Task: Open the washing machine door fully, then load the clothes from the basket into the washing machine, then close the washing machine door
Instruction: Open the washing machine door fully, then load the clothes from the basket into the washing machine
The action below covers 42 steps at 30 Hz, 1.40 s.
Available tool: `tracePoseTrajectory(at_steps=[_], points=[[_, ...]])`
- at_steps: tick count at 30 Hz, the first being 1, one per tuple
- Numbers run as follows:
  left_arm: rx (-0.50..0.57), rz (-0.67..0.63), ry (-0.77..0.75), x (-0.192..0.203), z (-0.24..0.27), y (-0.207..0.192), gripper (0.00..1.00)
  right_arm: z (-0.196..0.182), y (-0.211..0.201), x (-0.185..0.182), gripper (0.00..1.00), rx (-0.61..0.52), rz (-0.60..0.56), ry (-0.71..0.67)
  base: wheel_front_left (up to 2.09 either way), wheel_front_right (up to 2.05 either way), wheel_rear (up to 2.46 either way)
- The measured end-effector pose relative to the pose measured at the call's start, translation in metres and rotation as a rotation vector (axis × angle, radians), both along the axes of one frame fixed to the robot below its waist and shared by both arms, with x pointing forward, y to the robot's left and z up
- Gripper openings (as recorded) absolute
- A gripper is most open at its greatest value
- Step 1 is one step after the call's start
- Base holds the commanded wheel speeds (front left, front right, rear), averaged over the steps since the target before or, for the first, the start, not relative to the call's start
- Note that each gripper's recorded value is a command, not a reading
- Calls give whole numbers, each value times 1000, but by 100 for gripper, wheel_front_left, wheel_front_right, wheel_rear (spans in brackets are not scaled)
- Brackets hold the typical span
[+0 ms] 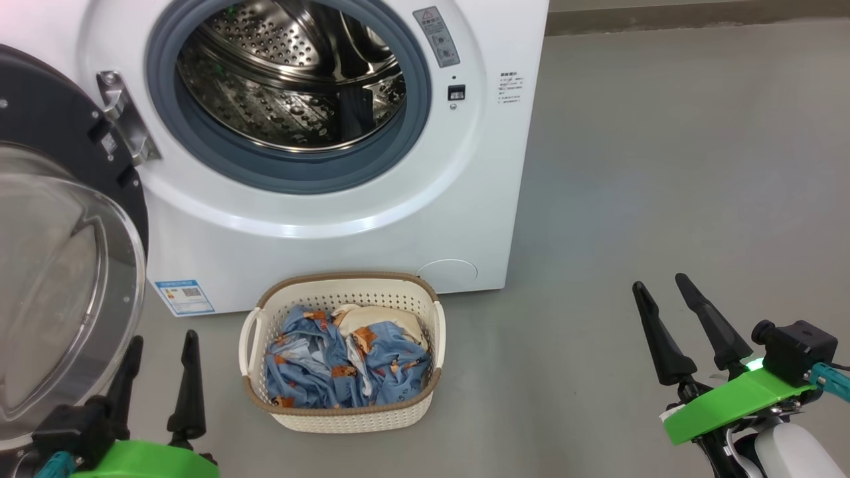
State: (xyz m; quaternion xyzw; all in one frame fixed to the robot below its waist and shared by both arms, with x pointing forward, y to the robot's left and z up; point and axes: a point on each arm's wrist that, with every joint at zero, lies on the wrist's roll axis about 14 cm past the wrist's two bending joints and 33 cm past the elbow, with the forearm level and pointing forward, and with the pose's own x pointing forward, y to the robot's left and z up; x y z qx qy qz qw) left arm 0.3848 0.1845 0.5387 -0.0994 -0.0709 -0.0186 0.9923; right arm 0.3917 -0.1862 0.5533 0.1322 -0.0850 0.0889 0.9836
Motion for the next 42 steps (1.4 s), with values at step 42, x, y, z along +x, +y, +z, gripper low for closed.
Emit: tracePoseTrajectory(at_steps=[42], points=[[4,-19,18,-4,-10,-2,100,-3,-4,3,100,7,-14,6,1,-1,0]])
